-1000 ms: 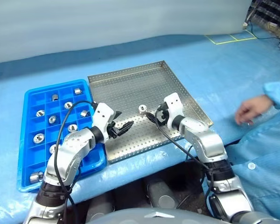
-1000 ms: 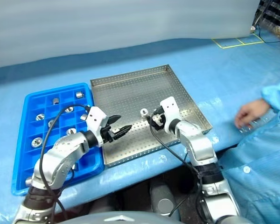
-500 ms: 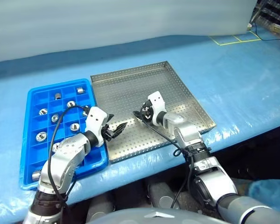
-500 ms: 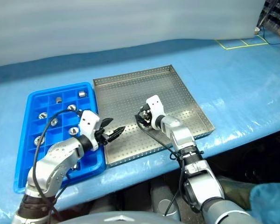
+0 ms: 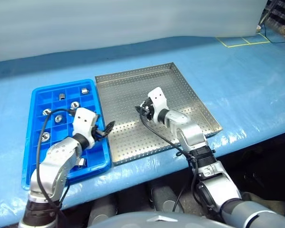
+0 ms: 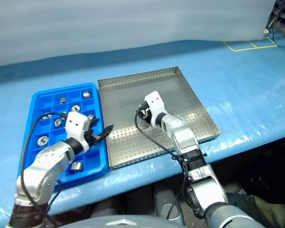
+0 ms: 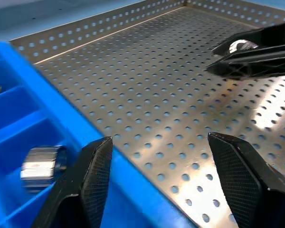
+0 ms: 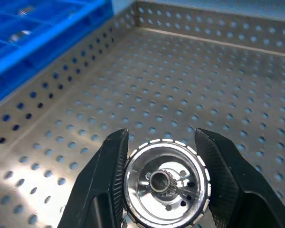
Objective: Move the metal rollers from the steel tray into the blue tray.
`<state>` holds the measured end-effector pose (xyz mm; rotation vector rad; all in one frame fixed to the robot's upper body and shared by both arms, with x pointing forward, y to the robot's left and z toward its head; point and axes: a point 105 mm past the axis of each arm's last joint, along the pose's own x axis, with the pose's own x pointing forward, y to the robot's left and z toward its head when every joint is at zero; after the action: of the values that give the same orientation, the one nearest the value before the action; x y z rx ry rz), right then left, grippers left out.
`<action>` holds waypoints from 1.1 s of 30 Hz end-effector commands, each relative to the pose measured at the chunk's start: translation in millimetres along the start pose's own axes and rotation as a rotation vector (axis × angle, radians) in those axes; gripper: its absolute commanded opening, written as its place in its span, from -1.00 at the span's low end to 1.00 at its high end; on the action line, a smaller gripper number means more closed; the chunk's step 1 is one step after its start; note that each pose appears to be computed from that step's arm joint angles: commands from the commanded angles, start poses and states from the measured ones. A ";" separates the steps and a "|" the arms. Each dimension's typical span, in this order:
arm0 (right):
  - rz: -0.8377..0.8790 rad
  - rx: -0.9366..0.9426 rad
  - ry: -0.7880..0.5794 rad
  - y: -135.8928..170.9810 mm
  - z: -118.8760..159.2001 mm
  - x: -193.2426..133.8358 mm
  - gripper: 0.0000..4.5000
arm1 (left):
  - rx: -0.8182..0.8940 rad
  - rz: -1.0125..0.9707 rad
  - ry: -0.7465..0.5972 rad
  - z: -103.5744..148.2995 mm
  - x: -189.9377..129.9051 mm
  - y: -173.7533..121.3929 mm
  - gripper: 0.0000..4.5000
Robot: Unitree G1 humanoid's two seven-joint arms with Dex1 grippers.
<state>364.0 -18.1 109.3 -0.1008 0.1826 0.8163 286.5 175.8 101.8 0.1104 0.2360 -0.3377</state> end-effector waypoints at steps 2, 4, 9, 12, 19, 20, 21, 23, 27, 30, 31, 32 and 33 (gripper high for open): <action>0.212 -0.035 -0.144 54.6 48.2 4.3 -0.17 | 0.008 0.304 -0.056 17.1 -25.1 52.7 0.55; 0.267 -0.026 -0.166 75.2 55.7 8.3 -0.17 | -0.006 0.392 -0.050 15.4 -36.2 67.2 0.55; 0.399 -0.031 -0.147 120.4 51.7 16.9 -0.17 | -0.013 0.416 -0.045 12.4 -46.2 67.0 0.55; 0.452 -0.041 -0.116 139.4 42.3 18.8 -0.17 | -0.022 0.419 -0.039 9.3 -46.7 64.3 0.55; 0.439 -0.070 -0.034 138.9 20.7 21.4 0.28 | -0.025 0.402 -0.038 7.8 -43.6 59.1 0.55; 0.433 -0.082 -0.048 137.7 22.4 20.5 0.40 | -0.026 0.402 -0.037 7.6 -43.3 59.2 0.55; 0.426 -0.093 -0.070 136.8 25.9 19.5 0.57 | -0.026 0.401 -0.036 7.4 -43.1 59.2 0.55; 0.402 -0.100 -0.110 132.7 33.3 17.7 0.68 | -0.028 0.393 -0.035 7.0 -41.9 58.5 0.55; 0.327 -0.104 -0.174 113.1 48.4 11.4 0.68 | -0.020 0.345 -0.066 13.3 -35.3 51.4 0.55; 0.202 -0.131 -0.226 79.7 61.1 0.2 0.68 | -0.017 0.270 -0.127 24.2 -30.0 39.3 0.55; 0.154 -0.154 -0.235 63.4 63.0 -6.6 0.68 | -0.002 0.234 -0.153 28.7 -28.4 33.9 0.55; 0.115 -0.178 -0.236 45.8 63.0 -15.5 0.68 | 0.018 0.198 -0.179 33.1 -26.3 28.6 0.55; 0.097 -0.202 -0.235 32.0 62.0 -24.5 0.68 | 0.029 0.170 -0.199 35.7 -23.9 24.5 0.55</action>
<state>326.0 20.0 152.3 -0.1781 -0.0218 0.9829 279.7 214.2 125.0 0.0994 0.1233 -0.1129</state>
